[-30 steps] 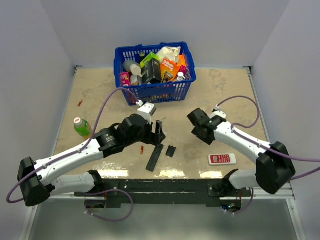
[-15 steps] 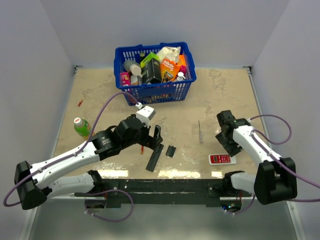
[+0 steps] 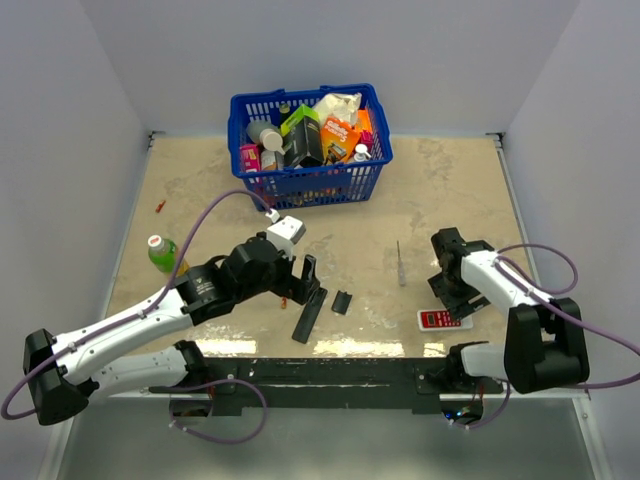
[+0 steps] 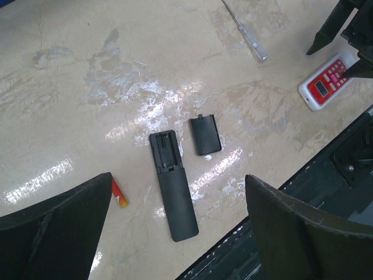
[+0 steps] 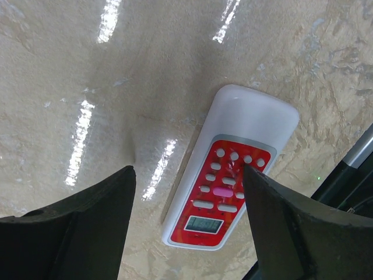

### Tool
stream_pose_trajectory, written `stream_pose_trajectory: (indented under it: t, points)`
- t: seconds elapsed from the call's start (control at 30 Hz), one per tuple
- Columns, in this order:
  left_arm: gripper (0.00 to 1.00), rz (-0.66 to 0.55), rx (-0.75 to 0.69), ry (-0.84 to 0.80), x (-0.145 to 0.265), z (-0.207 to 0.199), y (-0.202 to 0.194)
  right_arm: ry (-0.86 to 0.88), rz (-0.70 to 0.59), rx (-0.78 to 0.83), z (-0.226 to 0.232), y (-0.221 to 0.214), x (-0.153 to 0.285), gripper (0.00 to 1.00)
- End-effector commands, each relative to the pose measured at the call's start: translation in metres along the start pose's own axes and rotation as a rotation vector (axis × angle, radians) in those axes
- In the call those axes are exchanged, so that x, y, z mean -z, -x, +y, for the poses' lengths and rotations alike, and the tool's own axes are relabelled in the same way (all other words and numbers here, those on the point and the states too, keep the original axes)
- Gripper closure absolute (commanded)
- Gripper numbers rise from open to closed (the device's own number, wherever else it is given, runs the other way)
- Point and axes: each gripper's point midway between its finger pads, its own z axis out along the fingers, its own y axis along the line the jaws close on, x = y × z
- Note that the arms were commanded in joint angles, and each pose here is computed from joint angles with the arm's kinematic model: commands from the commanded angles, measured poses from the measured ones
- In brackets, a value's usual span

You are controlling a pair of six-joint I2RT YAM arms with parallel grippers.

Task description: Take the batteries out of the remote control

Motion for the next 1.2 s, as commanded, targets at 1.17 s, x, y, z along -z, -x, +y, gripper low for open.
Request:
stream_pose_trajectory:
  t: [1.17]
  points:
    - [0.05, -0.039, 0.055, 0.008, -0.002, -0.011, 0.03, 0.286, -0.012, 0.038, 0.098, 0.027, 0.038, 0.36]
